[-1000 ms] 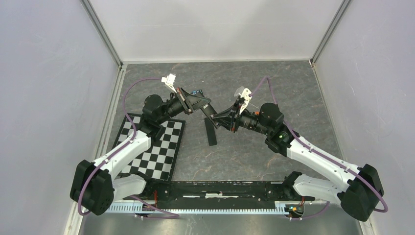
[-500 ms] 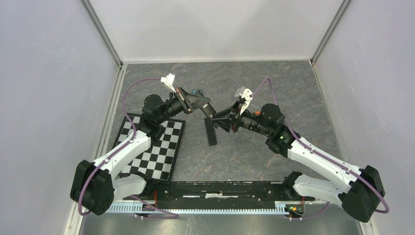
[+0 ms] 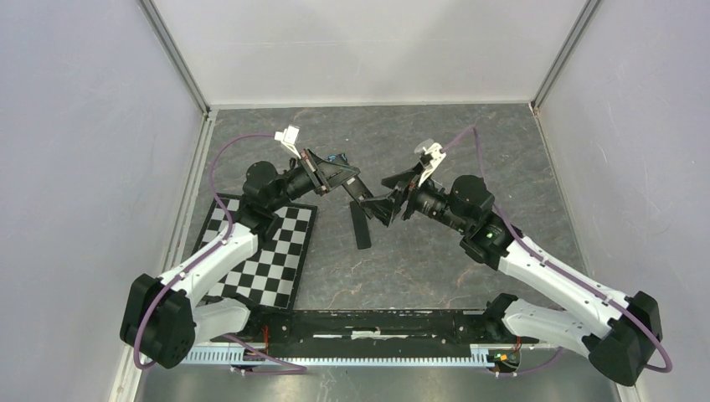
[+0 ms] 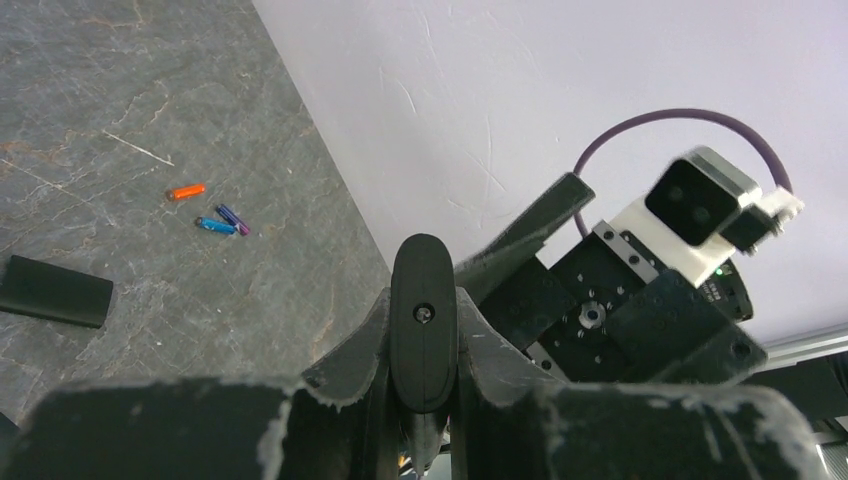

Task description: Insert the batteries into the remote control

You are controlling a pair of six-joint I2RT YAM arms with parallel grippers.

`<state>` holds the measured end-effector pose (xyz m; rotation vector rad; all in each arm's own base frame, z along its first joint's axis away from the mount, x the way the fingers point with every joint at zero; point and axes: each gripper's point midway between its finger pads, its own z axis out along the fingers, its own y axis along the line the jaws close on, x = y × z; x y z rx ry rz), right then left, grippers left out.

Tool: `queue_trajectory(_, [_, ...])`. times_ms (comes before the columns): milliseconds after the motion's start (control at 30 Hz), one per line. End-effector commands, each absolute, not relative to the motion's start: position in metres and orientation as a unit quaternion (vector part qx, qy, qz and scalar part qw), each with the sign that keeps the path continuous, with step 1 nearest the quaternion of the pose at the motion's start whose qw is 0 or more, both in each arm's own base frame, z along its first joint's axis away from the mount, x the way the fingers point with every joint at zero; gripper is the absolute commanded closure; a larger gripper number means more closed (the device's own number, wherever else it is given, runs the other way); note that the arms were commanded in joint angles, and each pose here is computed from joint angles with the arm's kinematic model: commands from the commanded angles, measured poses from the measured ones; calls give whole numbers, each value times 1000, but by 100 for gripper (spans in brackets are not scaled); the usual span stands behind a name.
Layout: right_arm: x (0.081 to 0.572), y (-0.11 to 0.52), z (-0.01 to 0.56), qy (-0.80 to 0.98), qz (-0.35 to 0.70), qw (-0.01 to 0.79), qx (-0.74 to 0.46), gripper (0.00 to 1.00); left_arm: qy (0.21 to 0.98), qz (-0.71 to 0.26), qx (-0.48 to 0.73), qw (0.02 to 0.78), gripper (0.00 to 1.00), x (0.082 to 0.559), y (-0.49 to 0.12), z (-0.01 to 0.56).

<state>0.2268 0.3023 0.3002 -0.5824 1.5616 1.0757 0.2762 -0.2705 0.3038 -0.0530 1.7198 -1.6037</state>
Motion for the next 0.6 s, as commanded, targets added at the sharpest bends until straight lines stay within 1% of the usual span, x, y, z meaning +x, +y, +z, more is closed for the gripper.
queue_trajectory(0, [261, 265, 314, 732, 405, 545, -56, 2, 640, -645, -2, 417, 98, 272, -267, 335])
queue_trajectory(67, [258, 271, 313, 730, 432, 528, -41, 2, 640, -643, -3, 422, 98, 273, -266, 335])
queue_trajectory(200, [240, 289, 319, 699, 540, 469, 4, 2, 634, -640, -5, 435, 98, 277, -264, 339])
queue_trajectory(267, [237, 294, 318, 692, 571, 441, 30, 2, 626, -641, -6, 444, 98, 278, -263, 344])
queue_trajectory(400, [233, 302, 324, 681, 610, 402, 56, 2, 620, -633, -14, 464, 98, 283, -259, 350])
queue_trajectory(567, [233, 306, 327, 663, 640, 380, 81, 2, 618, -626, -20, 476, 98, 288, -257, 354])
